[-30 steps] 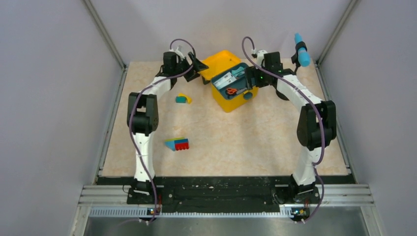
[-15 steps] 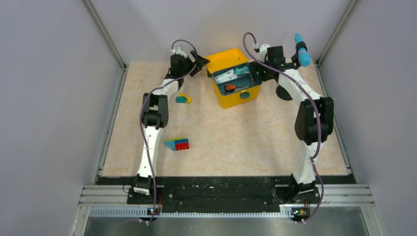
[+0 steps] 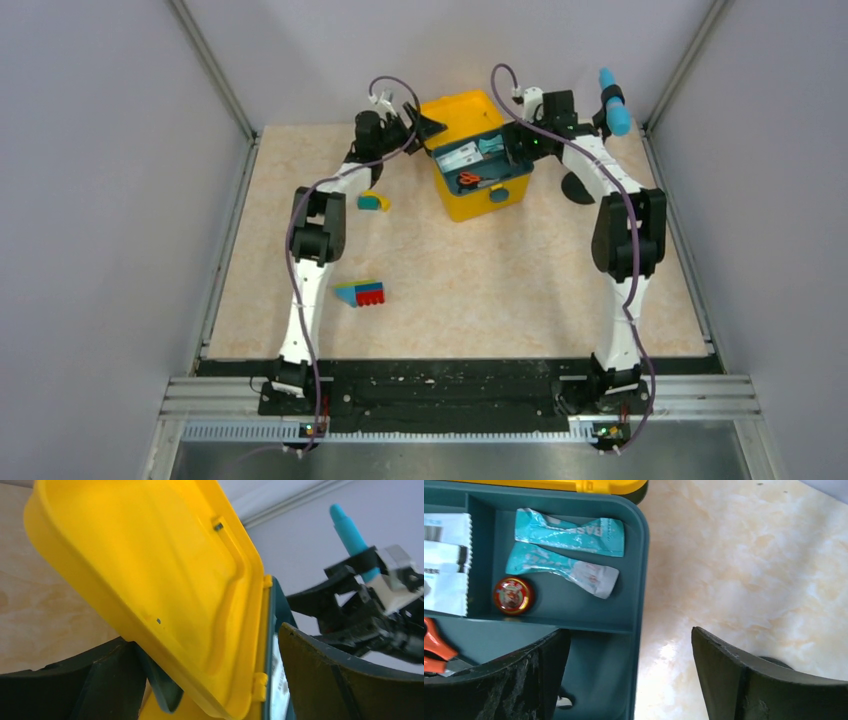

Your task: Organize the medicine kit

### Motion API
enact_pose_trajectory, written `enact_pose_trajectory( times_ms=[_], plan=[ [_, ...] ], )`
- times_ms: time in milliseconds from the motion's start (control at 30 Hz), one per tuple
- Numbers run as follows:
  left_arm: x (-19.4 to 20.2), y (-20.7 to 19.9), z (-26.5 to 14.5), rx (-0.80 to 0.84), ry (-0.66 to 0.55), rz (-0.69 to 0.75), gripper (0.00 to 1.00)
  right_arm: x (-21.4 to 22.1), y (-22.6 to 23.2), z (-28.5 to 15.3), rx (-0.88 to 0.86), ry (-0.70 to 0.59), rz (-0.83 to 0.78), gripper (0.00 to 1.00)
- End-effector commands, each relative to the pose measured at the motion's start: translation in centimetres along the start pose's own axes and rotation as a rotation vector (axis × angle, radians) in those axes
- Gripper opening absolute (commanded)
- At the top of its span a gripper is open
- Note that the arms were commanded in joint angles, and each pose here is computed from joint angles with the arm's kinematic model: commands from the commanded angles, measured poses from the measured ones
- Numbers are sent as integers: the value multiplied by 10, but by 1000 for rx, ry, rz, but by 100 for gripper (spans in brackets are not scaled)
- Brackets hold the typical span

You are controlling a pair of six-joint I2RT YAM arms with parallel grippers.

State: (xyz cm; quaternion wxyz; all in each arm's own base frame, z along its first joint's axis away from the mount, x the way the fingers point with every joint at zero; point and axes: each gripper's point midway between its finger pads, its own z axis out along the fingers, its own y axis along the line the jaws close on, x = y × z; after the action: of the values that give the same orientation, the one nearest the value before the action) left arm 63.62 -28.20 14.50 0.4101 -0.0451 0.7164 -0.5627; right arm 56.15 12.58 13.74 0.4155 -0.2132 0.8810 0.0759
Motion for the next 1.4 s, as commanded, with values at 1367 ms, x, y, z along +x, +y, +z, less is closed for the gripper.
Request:
enact_pose_trajectory(
  times_ms=[1367],
  plan=[
    [29,-168,-68,-18,162,580,99,47,122,-141,-649,-284,425,90]
  ],
)
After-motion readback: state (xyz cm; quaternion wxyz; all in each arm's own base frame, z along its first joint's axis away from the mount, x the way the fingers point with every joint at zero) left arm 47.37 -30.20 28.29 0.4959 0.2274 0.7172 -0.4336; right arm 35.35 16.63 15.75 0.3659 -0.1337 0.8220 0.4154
